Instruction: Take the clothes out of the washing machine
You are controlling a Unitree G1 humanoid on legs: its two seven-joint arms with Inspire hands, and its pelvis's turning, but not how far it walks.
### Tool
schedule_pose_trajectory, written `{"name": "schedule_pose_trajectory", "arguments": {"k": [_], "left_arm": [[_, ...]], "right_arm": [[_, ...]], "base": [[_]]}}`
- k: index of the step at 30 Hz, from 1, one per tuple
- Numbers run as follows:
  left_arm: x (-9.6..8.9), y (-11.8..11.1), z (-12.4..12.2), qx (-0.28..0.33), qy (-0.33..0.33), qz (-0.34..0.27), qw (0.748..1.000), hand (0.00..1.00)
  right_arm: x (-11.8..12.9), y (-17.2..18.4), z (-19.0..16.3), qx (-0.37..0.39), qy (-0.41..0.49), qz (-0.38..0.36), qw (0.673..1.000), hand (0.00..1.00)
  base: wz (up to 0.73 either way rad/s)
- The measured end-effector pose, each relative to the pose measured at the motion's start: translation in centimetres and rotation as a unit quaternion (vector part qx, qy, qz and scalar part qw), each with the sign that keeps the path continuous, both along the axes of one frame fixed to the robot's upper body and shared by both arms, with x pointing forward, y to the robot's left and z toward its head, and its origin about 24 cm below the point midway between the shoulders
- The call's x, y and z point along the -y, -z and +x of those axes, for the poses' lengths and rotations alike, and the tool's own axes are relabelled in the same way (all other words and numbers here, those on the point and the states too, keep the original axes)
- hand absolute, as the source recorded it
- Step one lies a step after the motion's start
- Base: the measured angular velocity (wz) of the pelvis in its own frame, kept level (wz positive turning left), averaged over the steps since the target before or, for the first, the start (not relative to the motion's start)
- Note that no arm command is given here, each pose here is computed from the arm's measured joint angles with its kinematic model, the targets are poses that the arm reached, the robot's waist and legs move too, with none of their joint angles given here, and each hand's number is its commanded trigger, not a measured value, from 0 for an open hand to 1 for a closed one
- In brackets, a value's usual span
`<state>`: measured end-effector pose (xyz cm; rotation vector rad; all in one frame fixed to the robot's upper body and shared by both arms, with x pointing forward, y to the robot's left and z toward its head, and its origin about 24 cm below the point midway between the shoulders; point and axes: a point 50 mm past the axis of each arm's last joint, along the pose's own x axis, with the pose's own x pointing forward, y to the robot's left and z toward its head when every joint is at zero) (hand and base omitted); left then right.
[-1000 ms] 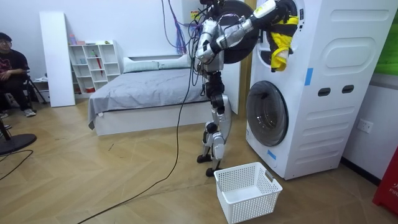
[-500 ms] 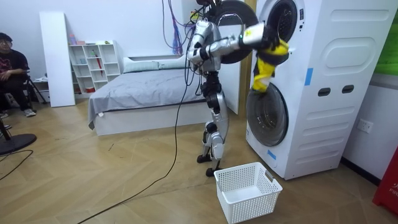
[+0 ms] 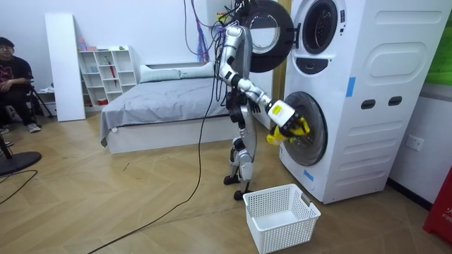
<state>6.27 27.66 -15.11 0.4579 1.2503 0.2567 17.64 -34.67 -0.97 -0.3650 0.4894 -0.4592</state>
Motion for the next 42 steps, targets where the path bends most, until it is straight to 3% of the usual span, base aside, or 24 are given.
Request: {"name": "schedule_pose_trajectory", "arguments": {"k": [8,18,27,30,42], "left_arm": [[2.4,-0.2,4.0,0.059,0.030,-0.041,0.997,0.00],[3.7,-0.4,5.3,0.093,0.066,-0.056,0.992,0.00],[4.6,-0.4,6.1,0.102,0.071,-0.076,0.989,0.00],[4.7,-0.5,6.3,0.107,0.070,-0.078,0.989,0.00],[5.2,-0.4,6.4,0.109,0.064,-0.089,0.988,0.00]], "right_arm": [[-0.7,2.2,2.4,-0.020,0.012,0.009,1.000,1.00],[-1.2,1.1,4.3,0.035,0.019,-0.014,0.999,1.00],[-1.2,3.0,3.3,-0.004,0.043,-0.025,0.999,1.00],[-1.3,2.9,3.4,0.001,0.044,-0.029,0.999,0.03],[-1.4,3.1,3.5,-0.004,0.040,-0.041,0.998,0.00]], "base": [[-0.06],[-0.06],[0.01],[-0.04],[0.01]]}}
